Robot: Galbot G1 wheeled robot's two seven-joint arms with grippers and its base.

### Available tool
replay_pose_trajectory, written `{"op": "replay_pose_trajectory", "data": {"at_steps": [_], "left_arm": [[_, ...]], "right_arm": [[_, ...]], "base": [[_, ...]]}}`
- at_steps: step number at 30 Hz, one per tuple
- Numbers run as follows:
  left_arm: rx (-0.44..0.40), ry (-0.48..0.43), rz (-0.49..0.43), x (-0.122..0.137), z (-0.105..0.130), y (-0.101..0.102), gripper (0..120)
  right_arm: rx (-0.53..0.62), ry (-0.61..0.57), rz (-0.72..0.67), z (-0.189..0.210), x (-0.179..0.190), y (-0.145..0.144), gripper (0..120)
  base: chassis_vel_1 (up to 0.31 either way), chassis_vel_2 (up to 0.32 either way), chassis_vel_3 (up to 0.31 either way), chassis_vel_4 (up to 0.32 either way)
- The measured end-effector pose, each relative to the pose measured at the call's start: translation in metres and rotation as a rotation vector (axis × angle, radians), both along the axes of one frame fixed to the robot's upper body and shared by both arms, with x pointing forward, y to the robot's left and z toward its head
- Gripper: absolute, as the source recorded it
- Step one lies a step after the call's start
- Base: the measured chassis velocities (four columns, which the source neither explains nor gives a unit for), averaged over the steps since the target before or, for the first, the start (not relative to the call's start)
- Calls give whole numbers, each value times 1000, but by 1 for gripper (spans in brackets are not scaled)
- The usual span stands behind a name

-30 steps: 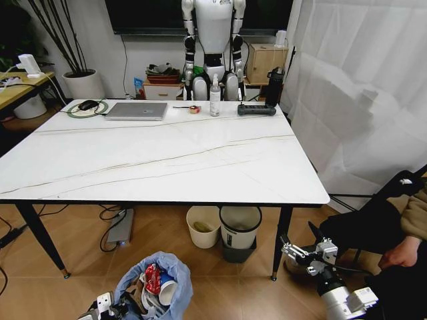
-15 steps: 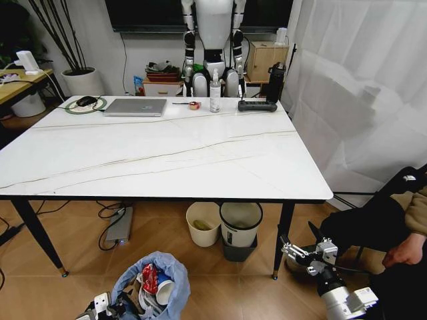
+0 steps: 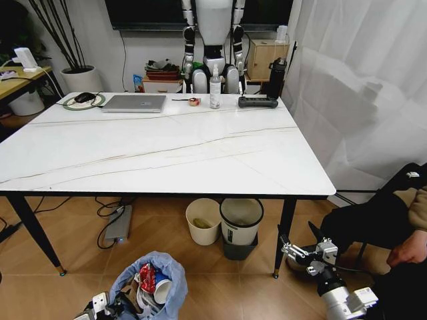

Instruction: Pick up the trash bin and place the trash from the table into it.

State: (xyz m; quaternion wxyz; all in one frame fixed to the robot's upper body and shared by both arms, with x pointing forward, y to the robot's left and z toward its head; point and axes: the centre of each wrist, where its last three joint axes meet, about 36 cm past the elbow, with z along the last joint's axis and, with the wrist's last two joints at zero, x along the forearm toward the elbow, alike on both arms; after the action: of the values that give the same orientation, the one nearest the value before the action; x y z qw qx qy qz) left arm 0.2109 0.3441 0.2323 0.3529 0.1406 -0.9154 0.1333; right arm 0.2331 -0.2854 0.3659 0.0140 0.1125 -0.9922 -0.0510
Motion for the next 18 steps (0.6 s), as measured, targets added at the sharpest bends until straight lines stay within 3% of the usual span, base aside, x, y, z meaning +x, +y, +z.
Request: {"op": "replay_pose_trajectory", "data": {"at_steps": [18], "left_arm": [[3, 3, 11, 4, -8, 0, 0]], "right_arm": [[0, 0, 0, 0, 0, 0, 100]], "base": [[0, 0, 0, 0]]}}
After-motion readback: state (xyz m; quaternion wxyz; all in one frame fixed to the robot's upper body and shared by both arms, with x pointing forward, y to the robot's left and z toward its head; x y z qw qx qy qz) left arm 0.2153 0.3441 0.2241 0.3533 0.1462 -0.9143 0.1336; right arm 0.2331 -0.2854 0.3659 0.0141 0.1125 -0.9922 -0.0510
